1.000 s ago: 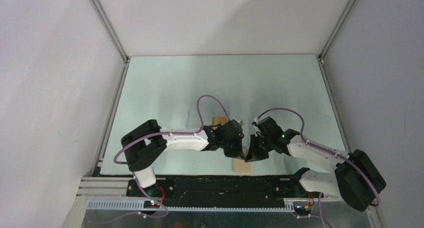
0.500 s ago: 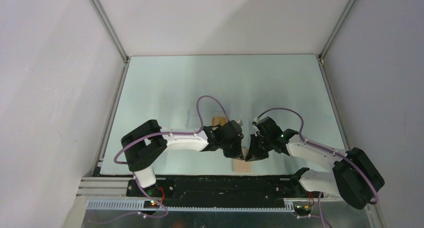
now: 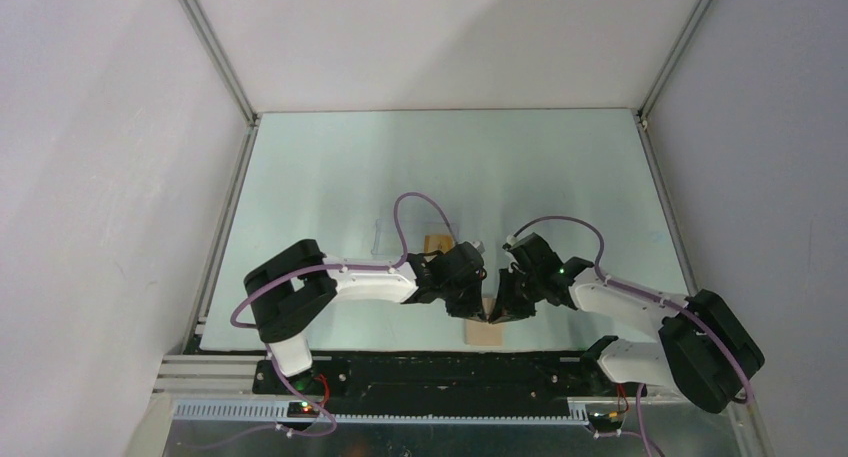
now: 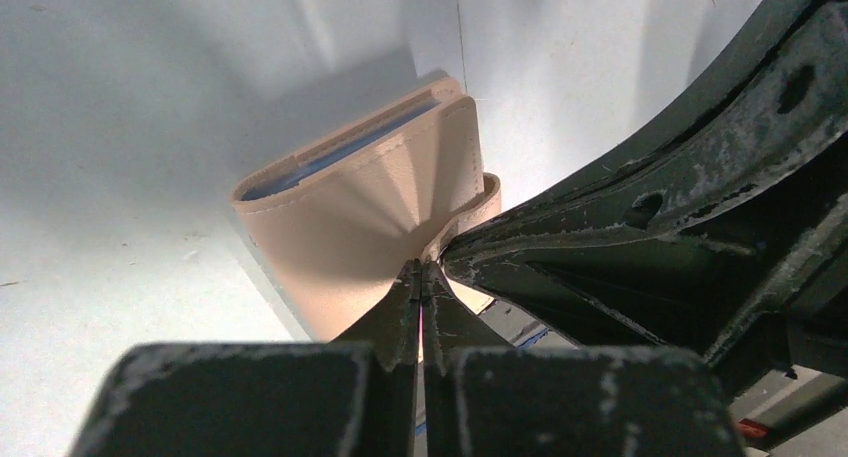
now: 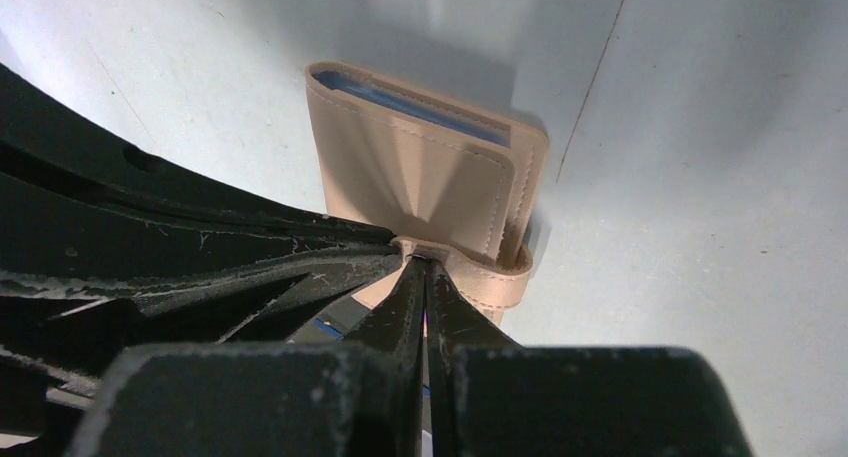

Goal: Put the credit cards into the card holder
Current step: Close the card holder at the center of the board.

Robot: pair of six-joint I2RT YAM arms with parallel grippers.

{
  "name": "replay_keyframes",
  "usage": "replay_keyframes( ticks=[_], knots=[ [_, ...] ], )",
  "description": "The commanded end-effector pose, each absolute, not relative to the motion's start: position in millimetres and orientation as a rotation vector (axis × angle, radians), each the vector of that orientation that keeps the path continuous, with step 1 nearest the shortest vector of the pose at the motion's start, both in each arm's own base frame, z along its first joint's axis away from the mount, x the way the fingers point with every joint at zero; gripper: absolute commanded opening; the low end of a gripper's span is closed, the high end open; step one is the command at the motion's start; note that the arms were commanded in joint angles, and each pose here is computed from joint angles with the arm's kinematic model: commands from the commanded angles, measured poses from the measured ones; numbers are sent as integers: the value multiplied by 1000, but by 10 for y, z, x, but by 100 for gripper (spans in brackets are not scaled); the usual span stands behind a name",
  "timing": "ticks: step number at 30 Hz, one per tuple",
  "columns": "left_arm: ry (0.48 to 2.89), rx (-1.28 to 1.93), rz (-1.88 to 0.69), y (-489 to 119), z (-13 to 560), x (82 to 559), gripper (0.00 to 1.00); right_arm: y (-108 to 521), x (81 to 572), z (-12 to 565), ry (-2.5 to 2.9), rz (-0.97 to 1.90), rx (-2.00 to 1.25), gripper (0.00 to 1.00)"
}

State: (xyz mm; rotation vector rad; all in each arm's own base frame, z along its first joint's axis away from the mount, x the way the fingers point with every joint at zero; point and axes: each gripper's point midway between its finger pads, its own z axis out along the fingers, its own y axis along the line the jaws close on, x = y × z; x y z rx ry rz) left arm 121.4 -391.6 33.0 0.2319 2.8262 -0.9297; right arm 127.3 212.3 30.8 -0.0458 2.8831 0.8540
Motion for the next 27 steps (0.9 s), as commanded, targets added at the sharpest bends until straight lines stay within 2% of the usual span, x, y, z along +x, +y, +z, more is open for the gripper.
replay_keyframes(
  ticks=[1, 14, 19, 20, 21, 22, 23, 24, 25, 26, 27],
  knots=[
    [2835, 216, -907, -3884, 281, 1221, 0, 2067, 1342, 175, 2886, 761, -54, 1],
    [2884, 201, -875, -3853, 179, 1179, 0, 1818, 1127, -211, 3049, 477, -54, 0],
    [2852, 226, -901, -3906, 272, 1213, 2, 2074, 1258, 117, 2940, 694, -112, 0],
    [2826, 244, -916, -3922, 342, 1237, 5, 2106, 1303, 211, 2916, 739, -107, 1],
    [2805, 245, -922, -3937, 393, 1269, 18, 2164, 1381, 403, 2851, 798, -116, 2],
    [2762, 245, -946, -3957, 504, 1320, 27, 2178, 1443, 573, 2795, 857, -103, 9],
    [2741, 243, -960, -3952, 549, 1339, 44, 2197, 1495, 687, 2757, 891, -93, 14],
    [2673, 224, -1028, -4005, 731, 1413, 51, 2184, 1559, 852, 2696, 946, -70, 23],
    [2657, 205, -1049, -3962, 741, 1417, 63, 2172, 1590, 924, 2667, 968, -58, 28],
    [2570, 166, -1150, -4020, 970, 1508, 68, 2127, 1650, 1046, 2614, 994, -31, 38],
    [2557, 143, -1166, -3950, 945, 1512, 78, 2095, 1684, 1093, 2588, 995, -30, 43]
  ],
)
